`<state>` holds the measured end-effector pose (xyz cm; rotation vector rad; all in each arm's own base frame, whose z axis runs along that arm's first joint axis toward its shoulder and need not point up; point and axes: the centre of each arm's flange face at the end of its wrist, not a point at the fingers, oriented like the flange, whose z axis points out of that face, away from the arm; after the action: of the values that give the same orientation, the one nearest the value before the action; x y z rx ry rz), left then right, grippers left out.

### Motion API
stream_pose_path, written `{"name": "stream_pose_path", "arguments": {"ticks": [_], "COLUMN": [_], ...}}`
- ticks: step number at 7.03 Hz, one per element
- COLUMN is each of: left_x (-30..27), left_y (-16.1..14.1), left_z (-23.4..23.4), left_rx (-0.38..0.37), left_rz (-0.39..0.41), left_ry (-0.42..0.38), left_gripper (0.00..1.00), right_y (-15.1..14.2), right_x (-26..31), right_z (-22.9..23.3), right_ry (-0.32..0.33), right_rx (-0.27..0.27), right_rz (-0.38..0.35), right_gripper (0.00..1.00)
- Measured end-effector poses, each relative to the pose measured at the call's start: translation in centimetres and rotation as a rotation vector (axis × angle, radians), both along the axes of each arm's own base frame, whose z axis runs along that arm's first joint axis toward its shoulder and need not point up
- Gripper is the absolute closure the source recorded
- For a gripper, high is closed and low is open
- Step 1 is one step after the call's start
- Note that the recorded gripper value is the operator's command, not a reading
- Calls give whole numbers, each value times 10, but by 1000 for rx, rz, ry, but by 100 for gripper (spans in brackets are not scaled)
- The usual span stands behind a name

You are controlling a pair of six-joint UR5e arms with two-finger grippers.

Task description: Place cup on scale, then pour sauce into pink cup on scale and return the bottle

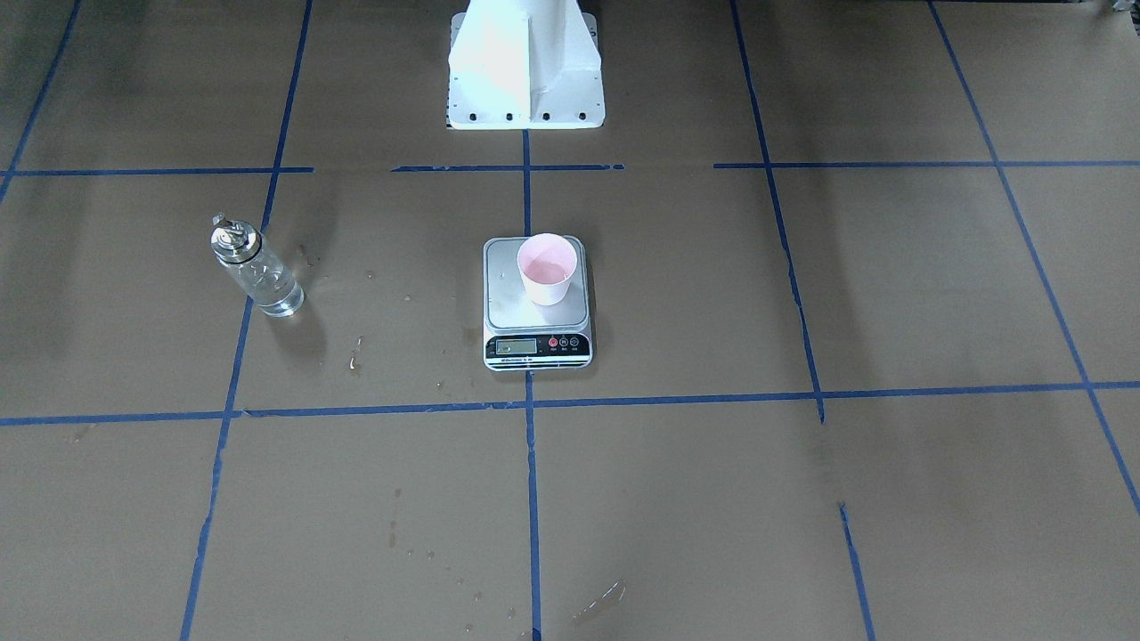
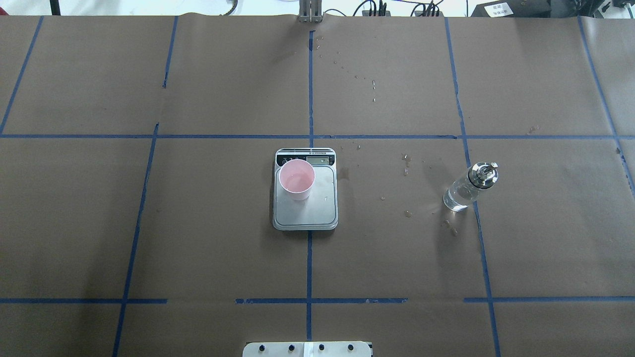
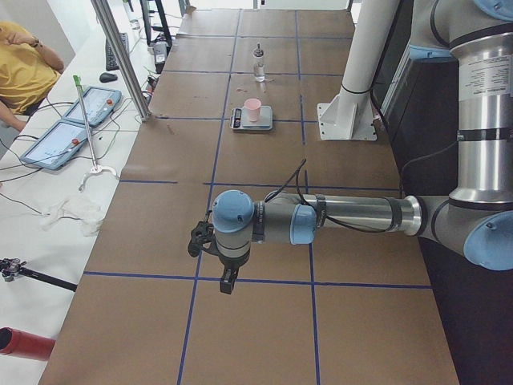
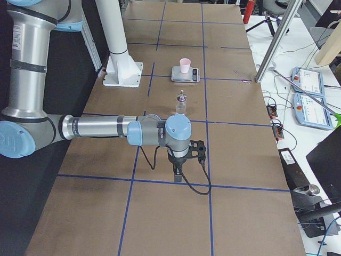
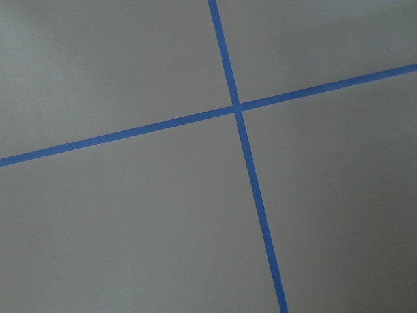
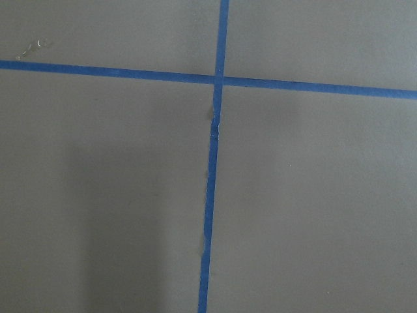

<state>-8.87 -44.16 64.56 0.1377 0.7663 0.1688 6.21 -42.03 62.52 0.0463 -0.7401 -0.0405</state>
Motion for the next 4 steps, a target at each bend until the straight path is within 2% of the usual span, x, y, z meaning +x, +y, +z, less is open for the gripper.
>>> {"name": "stream_pose_path", "arguments": {"ticks": [4], "left_x": [5], "left_y": [-3], "left_z": [-3], "left_rx": [5], "left_rz": [12], "left_ry": [1], "left_gripper": [0], "right_y": [2], "right_x": [-1], "right_z": [14], "right_ry": [-6], "right_rx": [-26], "right_rz": [2], "right_gripper": [0]}}
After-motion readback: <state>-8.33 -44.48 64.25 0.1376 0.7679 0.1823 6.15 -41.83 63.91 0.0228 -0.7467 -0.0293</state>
